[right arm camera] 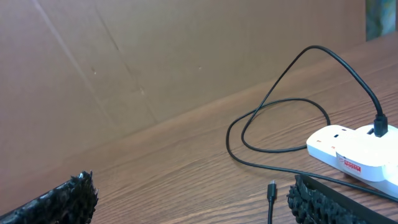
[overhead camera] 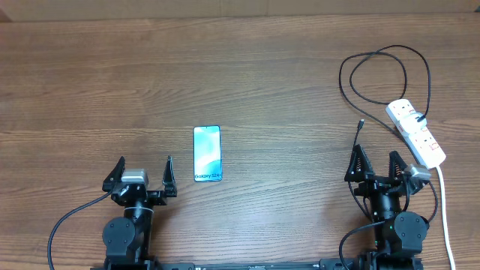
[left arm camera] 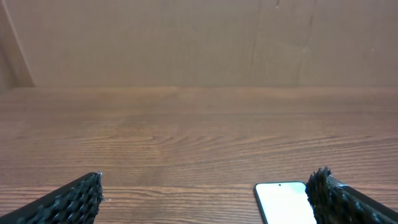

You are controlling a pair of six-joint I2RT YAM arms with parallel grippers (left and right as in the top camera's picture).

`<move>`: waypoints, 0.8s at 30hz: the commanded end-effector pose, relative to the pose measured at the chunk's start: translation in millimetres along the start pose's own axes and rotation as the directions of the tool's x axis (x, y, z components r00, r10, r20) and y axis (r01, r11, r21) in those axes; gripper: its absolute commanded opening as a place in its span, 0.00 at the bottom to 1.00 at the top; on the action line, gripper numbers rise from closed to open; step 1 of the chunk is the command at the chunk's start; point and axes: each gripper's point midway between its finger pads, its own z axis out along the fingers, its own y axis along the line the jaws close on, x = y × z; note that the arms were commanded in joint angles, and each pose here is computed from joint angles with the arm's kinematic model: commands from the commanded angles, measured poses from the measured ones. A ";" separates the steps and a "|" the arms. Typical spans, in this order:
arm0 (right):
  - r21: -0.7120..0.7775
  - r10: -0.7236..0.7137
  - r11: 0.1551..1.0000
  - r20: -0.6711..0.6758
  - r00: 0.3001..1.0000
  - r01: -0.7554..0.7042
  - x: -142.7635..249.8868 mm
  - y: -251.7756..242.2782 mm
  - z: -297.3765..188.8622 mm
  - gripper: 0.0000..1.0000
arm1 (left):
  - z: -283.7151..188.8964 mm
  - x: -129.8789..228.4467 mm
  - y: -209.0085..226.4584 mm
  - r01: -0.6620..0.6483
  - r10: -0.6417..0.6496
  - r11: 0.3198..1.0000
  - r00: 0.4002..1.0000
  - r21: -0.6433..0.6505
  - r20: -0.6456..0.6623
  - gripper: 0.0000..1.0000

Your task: Plug charger to phone and switch on socket

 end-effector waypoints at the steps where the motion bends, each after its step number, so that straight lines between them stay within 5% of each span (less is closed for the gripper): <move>1: 0.005 -0.011 1.000 0.009 1.000 0.011 0.6 -1.9 0.0 1.00 | -1.3 -7.1 -6.5 0.005 -0.006 0.999 1.000 0.040 0.024 1.00; 24: 0.005 -0.011 1.000 0.009 1.000 0.011 0.6 -1.9 0.0 1.00 | -43.1 -113.7 -15.3 0.032 -0.038 0.996 0.997 0.083 0.069 1.00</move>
